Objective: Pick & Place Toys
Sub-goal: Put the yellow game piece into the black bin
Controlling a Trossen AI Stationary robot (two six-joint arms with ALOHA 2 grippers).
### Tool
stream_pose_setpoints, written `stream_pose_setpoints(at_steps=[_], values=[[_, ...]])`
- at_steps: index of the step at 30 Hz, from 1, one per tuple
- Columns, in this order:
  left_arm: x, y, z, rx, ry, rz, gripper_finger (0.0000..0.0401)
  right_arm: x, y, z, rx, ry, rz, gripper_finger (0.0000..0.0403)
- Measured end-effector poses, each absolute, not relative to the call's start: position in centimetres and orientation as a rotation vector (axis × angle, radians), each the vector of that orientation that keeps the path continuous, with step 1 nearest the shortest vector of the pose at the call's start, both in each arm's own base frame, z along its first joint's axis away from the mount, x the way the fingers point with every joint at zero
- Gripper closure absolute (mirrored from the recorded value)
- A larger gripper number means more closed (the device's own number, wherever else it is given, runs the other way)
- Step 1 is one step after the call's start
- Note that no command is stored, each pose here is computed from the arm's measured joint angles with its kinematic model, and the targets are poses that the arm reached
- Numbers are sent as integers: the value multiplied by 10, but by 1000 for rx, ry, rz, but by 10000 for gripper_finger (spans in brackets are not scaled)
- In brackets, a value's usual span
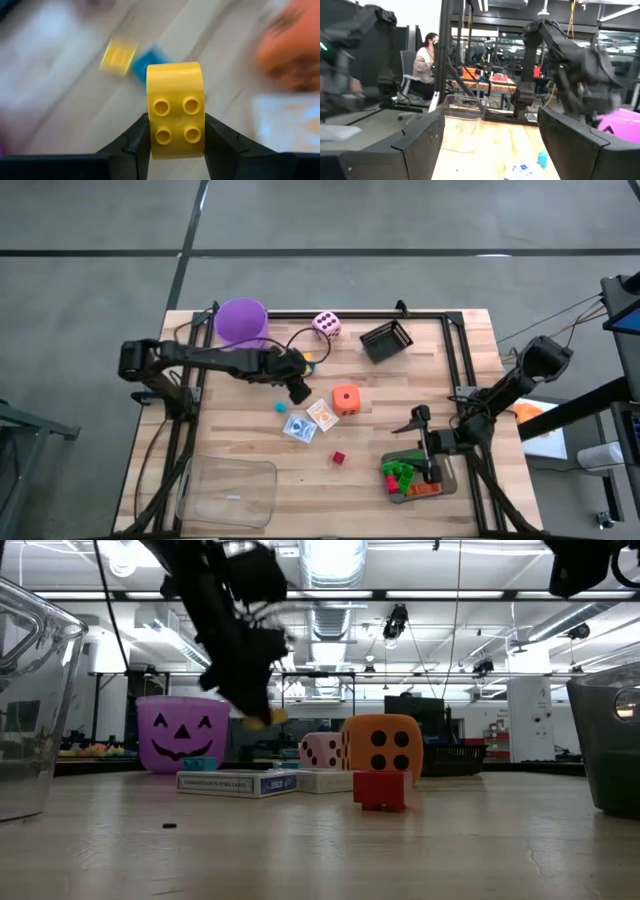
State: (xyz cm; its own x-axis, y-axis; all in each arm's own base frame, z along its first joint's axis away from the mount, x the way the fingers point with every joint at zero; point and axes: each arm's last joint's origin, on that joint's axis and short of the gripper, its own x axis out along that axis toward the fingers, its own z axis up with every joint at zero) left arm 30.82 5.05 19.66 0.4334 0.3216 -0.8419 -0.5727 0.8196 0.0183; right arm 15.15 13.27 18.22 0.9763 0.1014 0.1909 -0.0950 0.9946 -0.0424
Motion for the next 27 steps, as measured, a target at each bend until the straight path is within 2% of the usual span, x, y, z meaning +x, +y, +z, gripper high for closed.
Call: stream_pose_setpoints(at_steps=[6, 11, 17, 27], values=[[322, 23, 225, -166, 614, 369, 266, 167, 125, 177, -32, -169, 21, 88], [326, -8, 227, -22, 406, 187, 266, 184, 116, 176, -41, -162, -44, 88], [318, -32, 216, 106, 278, 82, 266, 208, 96, 180, -23, -191, -36, 88], [302, -34, 200, 94, 148, 50, 266, 257, 50, 178, 34, -194, 4, 88]])
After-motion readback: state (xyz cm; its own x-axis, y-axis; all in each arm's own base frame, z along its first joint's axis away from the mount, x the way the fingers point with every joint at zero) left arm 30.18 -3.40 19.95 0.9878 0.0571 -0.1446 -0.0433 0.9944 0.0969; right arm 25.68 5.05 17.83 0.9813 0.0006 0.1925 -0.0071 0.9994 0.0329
